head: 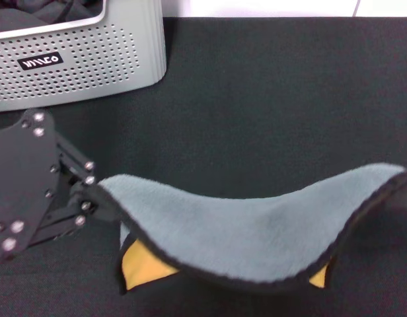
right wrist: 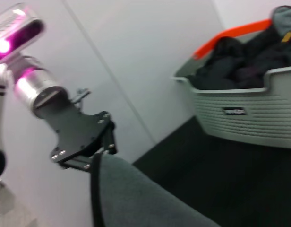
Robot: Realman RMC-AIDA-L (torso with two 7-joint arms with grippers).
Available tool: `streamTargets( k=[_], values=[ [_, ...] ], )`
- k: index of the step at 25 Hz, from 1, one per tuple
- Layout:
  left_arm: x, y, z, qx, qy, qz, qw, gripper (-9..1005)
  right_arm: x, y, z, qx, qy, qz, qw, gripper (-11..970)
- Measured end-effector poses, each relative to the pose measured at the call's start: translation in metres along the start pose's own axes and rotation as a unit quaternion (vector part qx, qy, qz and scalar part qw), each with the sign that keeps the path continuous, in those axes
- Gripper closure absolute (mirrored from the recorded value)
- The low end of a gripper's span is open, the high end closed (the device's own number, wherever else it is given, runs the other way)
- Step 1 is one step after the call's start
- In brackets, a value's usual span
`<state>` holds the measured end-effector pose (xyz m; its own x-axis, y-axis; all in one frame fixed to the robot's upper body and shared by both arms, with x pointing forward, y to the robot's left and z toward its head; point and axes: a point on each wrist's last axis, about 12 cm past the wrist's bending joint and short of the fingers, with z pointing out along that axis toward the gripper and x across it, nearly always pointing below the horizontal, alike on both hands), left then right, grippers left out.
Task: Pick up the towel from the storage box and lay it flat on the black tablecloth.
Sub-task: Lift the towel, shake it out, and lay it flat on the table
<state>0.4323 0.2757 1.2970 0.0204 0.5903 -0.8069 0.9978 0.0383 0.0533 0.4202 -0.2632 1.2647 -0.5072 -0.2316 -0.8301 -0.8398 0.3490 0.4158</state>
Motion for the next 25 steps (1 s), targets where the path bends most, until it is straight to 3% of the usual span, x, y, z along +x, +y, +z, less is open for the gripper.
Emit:
streamTargets(
  k=[8,15,25],
  values=[
    [0.003,-0.007,-0.003,0.018,-0.002,-0.047,0.999,975,0.014,-0.001,0.004,-0.009,0.013,0.020,1.000,909],
    [0.006,-0.013,0.012,0.059,0.016,-0.088,0.994,975,0.018,0.003,0.009,-0.038,0.012,0.033,0.999,908],
    [-0.002,-0.023,0.003,0.097,-0.019,-0.075,0.992,975,0.019,0.011,0.009,-0.074,0.020,0.013,0.997,905]
  ],
)
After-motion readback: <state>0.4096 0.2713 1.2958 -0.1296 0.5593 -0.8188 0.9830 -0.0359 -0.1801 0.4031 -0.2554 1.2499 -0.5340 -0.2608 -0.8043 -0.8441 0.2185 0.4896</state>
